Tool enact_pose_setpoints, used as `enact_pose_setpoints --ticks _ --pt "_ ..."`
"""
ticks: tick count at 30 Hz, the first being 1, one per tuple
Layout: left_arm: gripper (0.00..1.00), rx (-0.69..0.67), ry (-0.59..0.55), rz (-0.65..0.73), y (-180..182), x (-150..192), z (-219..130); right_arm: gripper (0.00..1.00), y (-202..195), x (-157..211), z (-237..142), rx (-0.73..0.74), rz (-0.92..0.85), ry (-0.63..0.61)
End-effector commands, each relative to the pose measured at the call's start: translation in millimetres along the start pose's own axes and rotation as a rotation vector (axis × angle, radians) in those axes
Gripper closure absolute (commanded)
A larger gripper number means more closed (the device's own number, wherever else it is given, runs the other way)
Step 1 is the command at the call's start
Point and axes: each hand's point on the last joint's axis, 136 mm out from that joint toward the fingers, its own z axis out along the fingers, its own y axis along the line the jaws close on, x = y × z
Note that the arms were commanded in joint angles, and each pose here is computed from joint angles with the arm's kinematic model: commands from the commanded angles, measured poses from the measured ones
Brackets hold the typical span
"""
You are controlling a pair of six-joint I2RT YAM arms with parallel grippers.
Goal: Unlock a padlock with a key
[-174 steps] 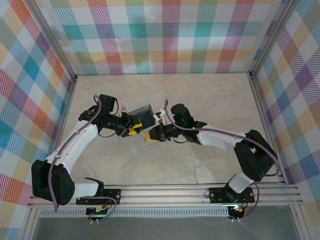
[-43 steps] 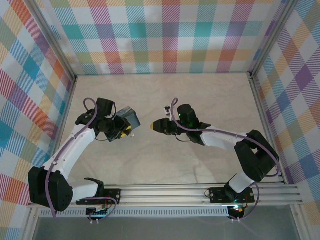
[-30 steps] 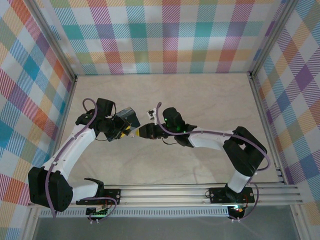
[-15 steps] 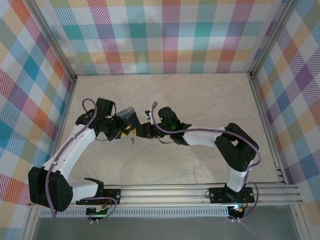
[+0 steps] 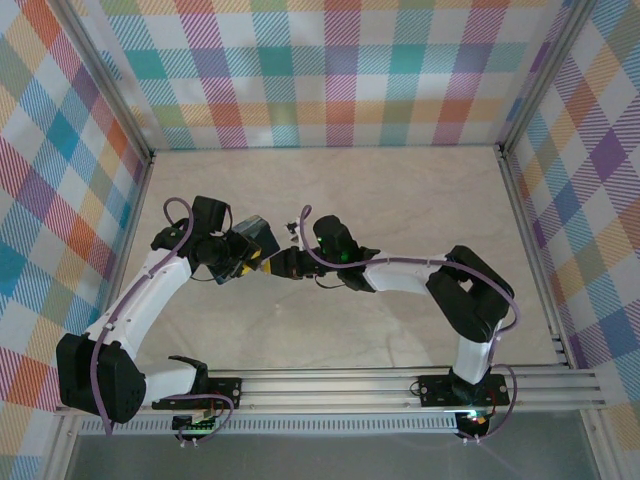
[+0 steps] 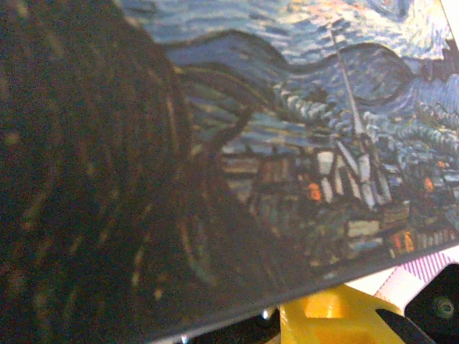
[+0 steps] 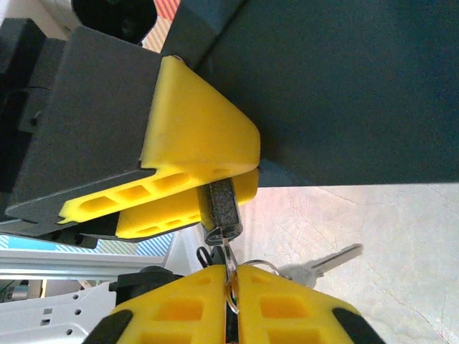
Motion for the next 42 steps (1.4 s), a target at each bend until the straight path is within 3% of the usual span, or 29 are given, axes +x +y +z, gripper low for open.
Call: enact_pose_setpoints --ticks 1,5,16,20,23,27,30,38,42 --pt "1.00 0.074 -0.011 0.002 -14.7 -2.4 -5.6 0.94 17.7 -7.1 6.2 -0.048 -0.032 -0.004" --pt "1.00 0.076 0.006 -0.004 -15.3 1.9 -2.5 1.00 18.4 -13.6 8.7 -0.040 -0.027 -0.021" --pt "1.00 0.079 0.061 -0.023 -21.4 18.6 11.7 1.00 28.9 -37.8 19.9 -0.052 -0.061 -0.048" --pt "1.00 0.041 0.001 -0.043 -10.3 -1.7 6.8 0.81 14.4 -22.4 3.3 0.017 -0.106 -0.009" --pt "1.00 -0.009 -0.010 -0.060 -0.1 -12.4 9.4 0.67 -11.2 -0.1 -13.2 0.165 -0.205 0.070" --pt "1.00 -0.064 0.018 -0.063 2.3 -15.7 15.3 0.62 -40.3 18.3 -45.0 0.360 -0.421 0.167" --pt "1.00 -0.094 0.072 -0.064 -1.4 -13.0 21.9 0.62 -46.9 16.4 -65.8 0.463 -0.682 0.194" --pt "1.00 -0.136 0.131 -0.067 -12.8 -10.1 23.1 0.62 -35.4 1.1 -48.9 0.537 -1.435 0.009" --pt "1.00 -0.151 0.155 -0.048 -19.6 -7.3 22.5 0.64 -35.2 -12.6 -32.3 0.628 -1.671 -0.077"
